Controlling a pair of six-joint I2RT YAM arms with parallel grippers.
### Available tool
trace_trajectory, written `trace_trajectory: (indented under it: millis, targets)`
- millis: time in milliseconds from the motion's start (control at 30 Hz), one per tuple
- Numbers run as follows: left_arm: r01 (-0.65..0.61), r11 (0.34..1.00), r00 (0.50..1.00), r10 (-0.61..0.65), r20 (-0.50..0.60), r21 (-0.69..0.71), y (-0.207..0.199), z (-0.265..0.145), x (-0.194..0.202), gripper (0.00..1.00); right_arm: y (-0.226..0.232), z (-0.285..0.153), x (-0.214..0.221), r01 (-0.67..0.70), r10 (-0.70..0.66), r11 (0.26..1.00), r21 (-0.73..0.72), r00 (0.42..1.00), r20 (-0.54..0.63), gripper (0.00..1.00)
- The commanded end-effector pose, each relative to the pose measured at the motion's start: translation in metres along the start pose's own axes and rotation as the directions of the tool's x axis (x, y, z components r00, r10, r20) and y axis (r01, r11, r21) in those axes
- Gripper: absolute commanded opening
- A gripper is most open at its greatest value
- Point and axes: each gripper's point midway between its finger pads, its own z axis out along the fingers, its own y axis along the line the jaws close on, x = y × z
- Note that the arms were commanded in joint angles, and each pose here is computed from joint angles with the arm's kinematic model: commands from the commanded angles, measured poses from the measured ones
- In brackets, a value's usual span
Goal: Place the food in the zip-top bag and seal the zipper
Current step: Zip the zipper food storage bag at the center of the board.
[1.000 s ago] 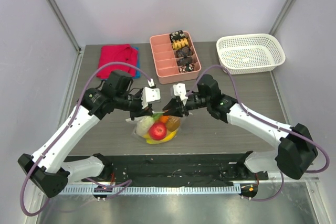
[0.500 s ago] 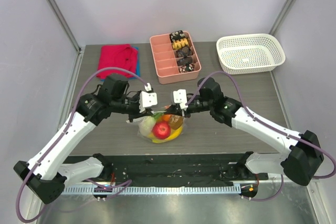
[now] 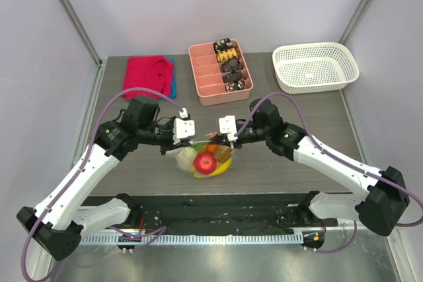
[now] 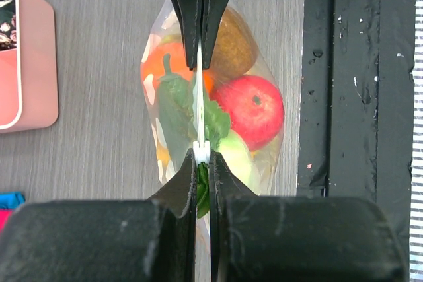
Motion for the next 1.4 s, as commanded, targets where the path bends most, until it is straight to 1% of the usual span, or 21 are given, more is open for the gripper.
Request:
trace_trajectory:
  millis: [0, 300, 367, 433, 467, 500, 533, 567, 600, 667, 767, 833, 867, 900, 1000, 1067, 1200, 1267, 1333, 1367]
  targets:
    - [0.070, 0.996, 0.985, -0.078, -0.156, -0.054, -0.011, -0.026, 0.040, 0.00, -0.009, -0.032, 0.035, -0.035, 0.051, 0.994, 0.102, 0.987, -0.150, 0.01]
    - [0.079, 0.995, 0.980, -0.089, -0.180, -0.058, -0.012, -0.029, 0.050, 0.00, -0.007, -0.039, 0.043, -0.042, 0.060, 0.993, 0.110, 0.983, -0.172, 0.01]
    - [0.080, 0.995, 0.980, -0.089, -0.177, -0.057, -0.012, -0.029, 0.050, 0.00, -0.007, -0.041, 0.040, -0.042, 0.058, 0.994, 0.105, 0.986, -0.156, 0.01]
    - [0.079, 0.995, 0.985, -0.087, -0.148, -0.058, -0.011, -0.029, 0.043, 0.00, -0.005, -0.041, 0.035, -0.039, 0.052, 0.995, 0.095, 0.989, -0.139, 0.01]
    - [0.084, 0.994, 0.988, -0.091, -0.128, -0.064, -0.008, -0.028, 0.039, 0.02, -0.005, -0.040, 0.033, -0.036, 0.048, 0.995, 0.091, 0.990, -0.132, 0.01]
    - [0.107, 0.992, 0.989, -0.114, -0.098, -0.072, -0.007, -0.028, 0.031, 0.13, -0.004, -0.040, 0.031, -0.037, 0.048, 0.996, 0.087, 0.991, -0.125, 0.01]
    - [0.103, 0.991, 0.992, -0.110, -0.069, -0.090, 0.001, -0.026, 0.023, 0.21, -0.002, -0.039, 0.030, -0.040, 0.048, 0.996, 0.075, 0.992, -0.114, 0.01]
    - [0.117, 0.988, 0.991, -0.123, -0.055, -0.100, 0.004, -0.024, 0.020, 0.27, -0.002, -0.040, 0.027, -0.033, 0.041, 0.997, 0.076, 0.993, -0.106, 0.01]
    - [0.122, 0.986, 0.991, -0.128, -0.045, -0.111, 0.009, -0.024, 0.016, 0.35, -0.002, -0.040, 0.025, -0.030, 0.037, 0.997, 0.073, 0.994, -0.101, 0.01]
    - [0.134, 0.984, 0.990, -0.138, -0.024, -0.118, 0.018, -0.018, 0.011, 0.41, -0.001, -0.040, 0.020, -0.010, 0.016, 0.998, 0.068, 0.997, -0.082, 0.01]
    - [0.145, 0.984, 0.989, -0.142, 0.032, -0.105, 0.029, -0.010, -0.005, 0.42, -0.001, -0.040, 0.014, 0.000, 0.003, 0.998, 0.060, 0.998, -0.058, 0.01]
    - [0.157, 0.984, 0.987, -0.152, 0.056, -0.082, 0.031, -0.004, -0.012, 0.47, -0.001, -0.040, 0.010, 0.011, -0.008, 0.998, 0.057, 0.999, -0.048, 0.01]
    - [0.153, 0.984, 0.987, -0.149, 0.053, -0.085, 0.037, 0.003, -0.013, 0.48, 0.000, -0.040, 0.010, 0.018, -0.016, 0.999, 0.051, 0.999, -0.043, 0.01]
    - [0.144, 0.986, 0.989, -0.141, 0.044, -0.082, 0.036, 0.008, -0.012, 0.53, 0.002, -0.040, 0.010, 0.026, -0.024, 0.999, 0.048, 0.999, -0.042, 0.01]
    - [0.133, 0.985, 0.991, -0.131, 0.028, -0.107, 0.044, 0.018, -0.003, 0.58, 0.002, -0.041, 0.008, 0.039, -0.038, 0.998, 0.049, 0.999, -0.033, 0.01]
    - [0.124, 0.987, 0.992, -0.123, 0.015, -0.101, 0.043, 0.022, 0.003, 0.64, 0.002, -0.042, 0.008, 0.043, -0.041, 0.998, 0.052, 0.999, -0.033, 0.01]
    - [0.153, 0.988, 0.988, -0.152, 0.025, -0.015, 0.029, 0.030, 0.004, 0.64, 0.003, -0.042, 0.008, 0.044, -0.042, 0.998, 0.050, 0.999, -0.028, 0.01]
    - [0.161, 0.987, 0.987, -0.162, 0.019, 0.021, 0.021, 0.035, 0.003, 0.59, 0.003, -0.042, 0.006, 0.056, -0.055, 0.997, 0.050, 0.998, -0.019, 0.01]
    - [0.182, 0.982, 0.983, -0.183, 0.011, 0.059, 0.016, 0.042, 0.004, 0.58, 0.004, -0.042, 0.003, 0.069, -0.068, 0.996, 0.053, 0.998, -0.009, 0.01]
    - [0.187, 0.980, 0.982, -0.188, 0.012, 0.066, 0.015, 0.043, 0.003, 0.56, 0.003, -0.042, 0.004, 0.069, -0.069, 0.996, 0.056, 0.998, -0.008, 0.01]
